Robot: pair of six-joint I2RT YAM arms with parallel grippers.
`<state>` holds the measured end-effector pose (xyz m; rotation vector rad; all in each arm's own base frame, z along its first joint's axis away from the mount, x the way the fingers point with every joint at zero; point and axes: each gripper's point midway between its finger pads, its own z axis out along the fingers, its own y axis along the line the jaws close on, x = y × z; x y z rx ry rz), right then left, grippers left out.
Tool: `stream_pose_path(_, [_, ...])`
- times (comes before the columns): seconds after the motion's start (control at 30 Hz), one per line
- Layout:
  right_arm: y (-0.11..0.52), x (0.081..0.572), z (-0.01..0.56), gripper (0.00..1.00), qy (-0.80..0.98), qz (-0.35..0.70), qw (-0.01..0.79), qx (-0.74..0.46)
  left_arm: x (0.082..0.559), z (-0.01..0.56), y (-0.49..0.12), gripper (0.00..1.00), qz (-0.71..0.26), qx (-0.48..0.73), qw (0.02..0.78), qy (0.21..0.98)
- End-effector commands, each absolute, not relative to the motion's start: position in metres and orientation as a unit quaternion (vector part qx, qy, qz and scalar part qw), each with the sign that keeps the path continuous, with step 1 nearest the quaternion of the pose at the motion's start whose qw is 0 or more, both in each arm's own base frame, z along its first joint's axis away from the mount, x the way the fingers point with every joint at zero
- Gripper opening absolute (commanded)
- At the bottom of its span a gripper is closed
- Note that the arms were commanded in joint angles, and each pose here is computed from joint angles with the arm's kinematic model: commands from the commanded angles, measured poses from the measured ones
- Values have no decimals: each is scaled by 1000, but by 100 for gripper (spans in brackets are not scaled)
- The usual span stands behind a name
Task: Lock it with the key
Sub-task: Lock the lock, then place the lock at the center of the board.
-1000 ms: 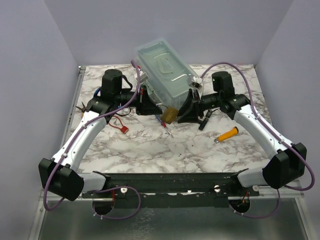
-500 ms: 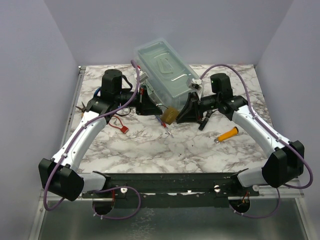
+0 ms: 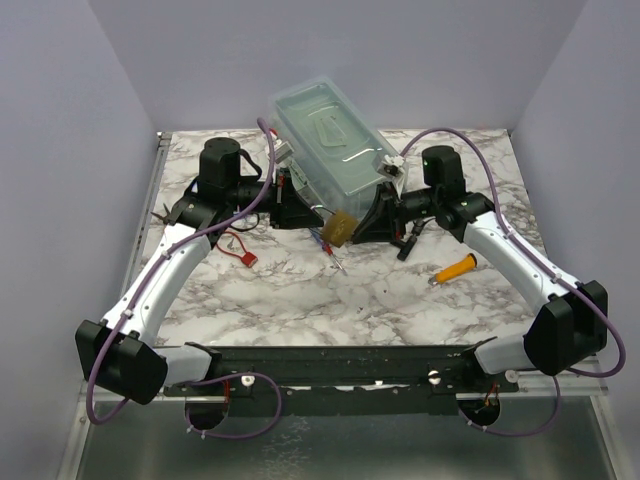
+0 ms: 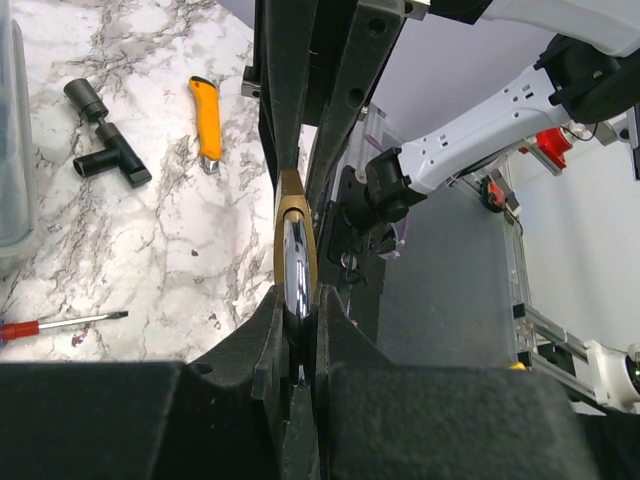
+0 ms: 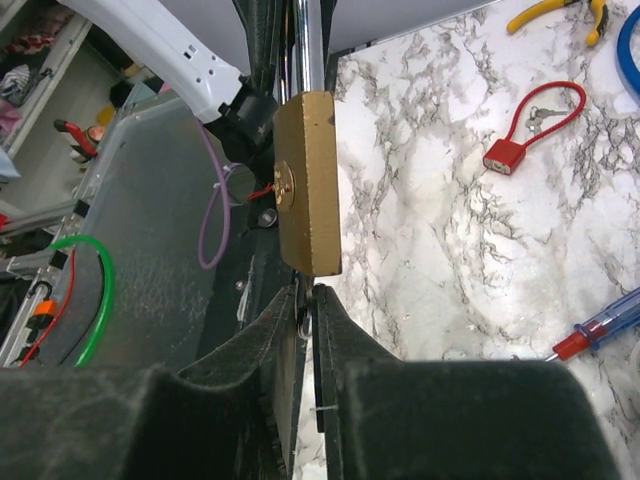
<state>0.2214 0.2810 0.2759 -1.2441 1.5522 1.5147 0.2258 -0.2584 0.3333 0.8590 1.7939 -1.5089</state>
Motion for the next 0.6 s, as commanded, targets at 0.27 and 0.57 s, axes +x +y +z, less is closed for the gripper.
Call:
stream_pose_path(0.27, [276, 210, 264, 0, 597, 577, 295, -472, 247, 352, -227, 0, -558, 299, 384, 672])
stream_pose_path(0.57, [266, 213, 206, 0, 653, 533, 268, -466, 283, 359, -180, 0, -543, 229, 425, 687])
